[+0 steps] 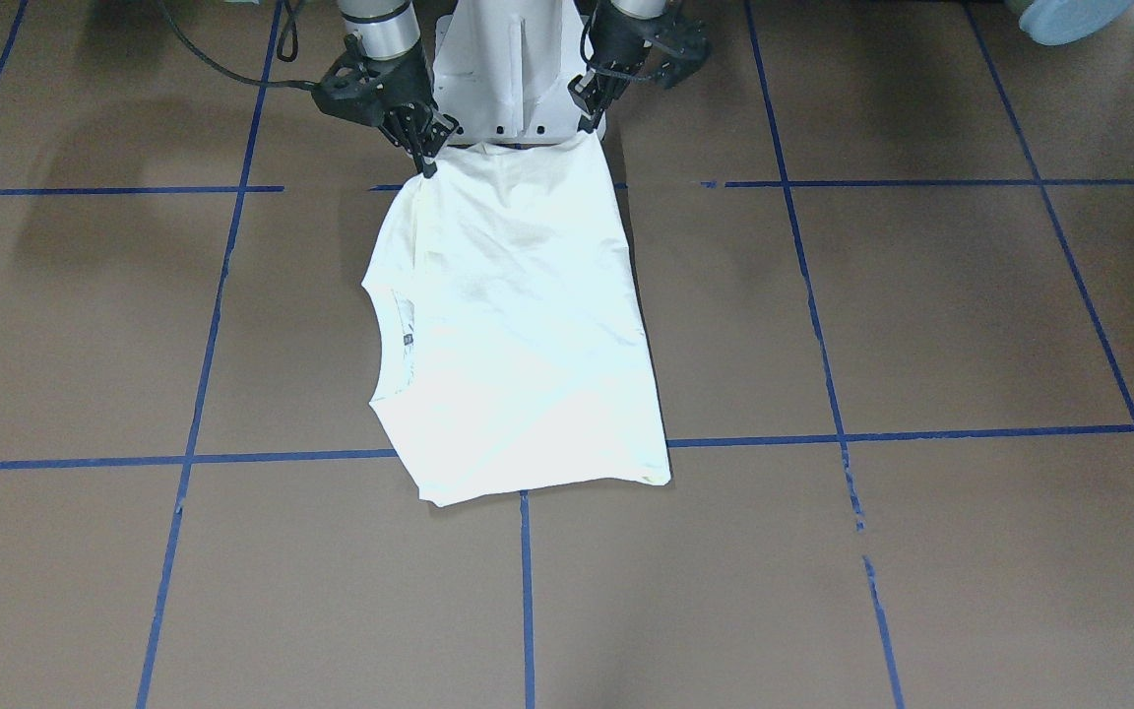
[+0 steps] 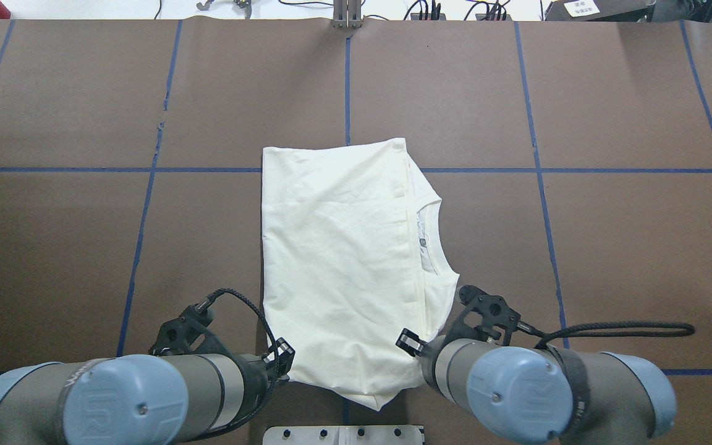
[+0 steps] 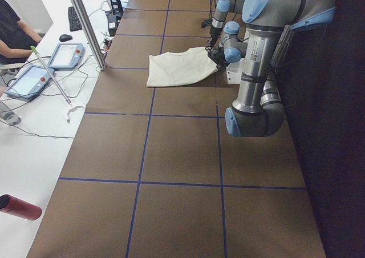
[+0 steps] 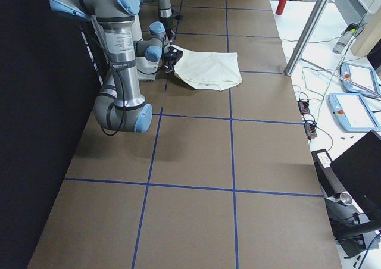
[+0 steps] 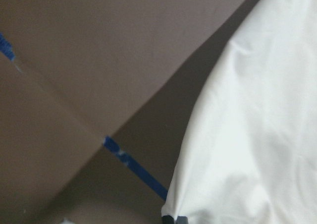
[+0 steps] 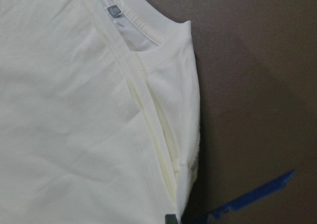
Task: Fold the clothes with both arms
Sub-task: 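Grasp the near edge of the shirt with both grippers, then lift the near edge with both grippers and fold it away from the robot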
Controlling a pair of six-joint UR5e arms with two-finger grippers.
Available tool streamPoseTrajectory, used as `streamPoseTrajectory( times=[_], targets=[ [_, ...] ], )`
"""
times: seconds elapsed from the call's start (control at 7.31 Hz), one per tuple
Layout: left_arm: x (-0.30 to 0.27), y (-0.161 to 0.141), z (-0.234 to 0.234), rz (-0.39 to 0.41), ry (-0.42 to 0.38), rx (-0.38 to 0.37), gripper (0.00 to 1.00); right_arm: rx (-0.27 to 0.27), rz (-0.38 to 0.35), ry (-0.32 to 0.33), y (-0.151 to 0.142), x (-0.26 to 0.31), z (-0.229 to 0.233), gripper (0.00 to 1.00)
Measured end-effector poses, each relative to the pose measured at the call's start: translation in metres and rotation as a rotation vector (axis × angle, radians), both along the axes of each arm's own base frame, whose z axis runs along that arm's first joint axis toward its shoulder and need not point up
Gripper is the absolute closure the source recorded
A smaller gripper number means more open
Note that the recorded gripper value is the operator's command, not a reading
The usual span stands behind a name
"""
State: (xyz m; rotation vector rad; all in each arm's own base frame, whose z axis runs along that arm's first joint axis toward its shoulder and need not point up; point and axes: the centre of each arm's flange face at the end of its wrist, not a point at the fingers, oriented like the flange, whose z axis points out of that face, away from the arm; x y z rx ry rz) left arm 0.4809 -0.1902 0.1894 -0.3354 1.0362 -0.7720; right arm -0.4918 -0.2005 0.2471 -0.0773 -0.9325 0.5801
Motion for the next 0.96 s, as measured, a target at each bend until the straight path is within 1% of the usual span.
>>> streamPoseTrajectory(
  times=[0.14, 0.27, 0.41, 0.55, 0.68, 0.82, 0.96],
  targets=[
    [-0.017, 0.011, -0.015, 0.014, 0.021, -0.007, 1.0, -0.021, -0.008, -0.041, 0.017, 0.023, -0.009, 1.0],
    [-0.036, 0.017, -0.028, 0.022, 0.041, -0.008, 1.0, -0.04, 0.003, -0.086, 0.023, 0.044, -0.024, 1.0],
    [-0.05, 0.017, -0.037, 0.021, 0.049, -0.005, 1.0, -0.049, 0.029, -0.114, 0.016, 0.061, -0.035, 1.0],
    [-0.051, 0.005, -0.035, -0.004, 0.033, 0.005, 1.0, -0.049, 0.07, -0.113, -0.002, 0.067, -0.039, 1.0],
    [-0.043, -0.023, -0.029, -0.048, -0.007, 0.03, 1.0, -0.036, 0.114, -0.1, -0.031, 0.061, -0.042, 1.0],
    [-0.028, -0.058, -0.02, -0.083, -0.061, 0.07, 1.0, -0.012, 0.145, -0.075, -0.062, 0.044, -0.043, 1.0],
    [-0.017, -0.089, -0.013, -0.104, -0.109, 0.107, 1.0, 0.008, 0.164, -0.041, -0.088, 0.03, -0.039, 1.0]
  ],
)
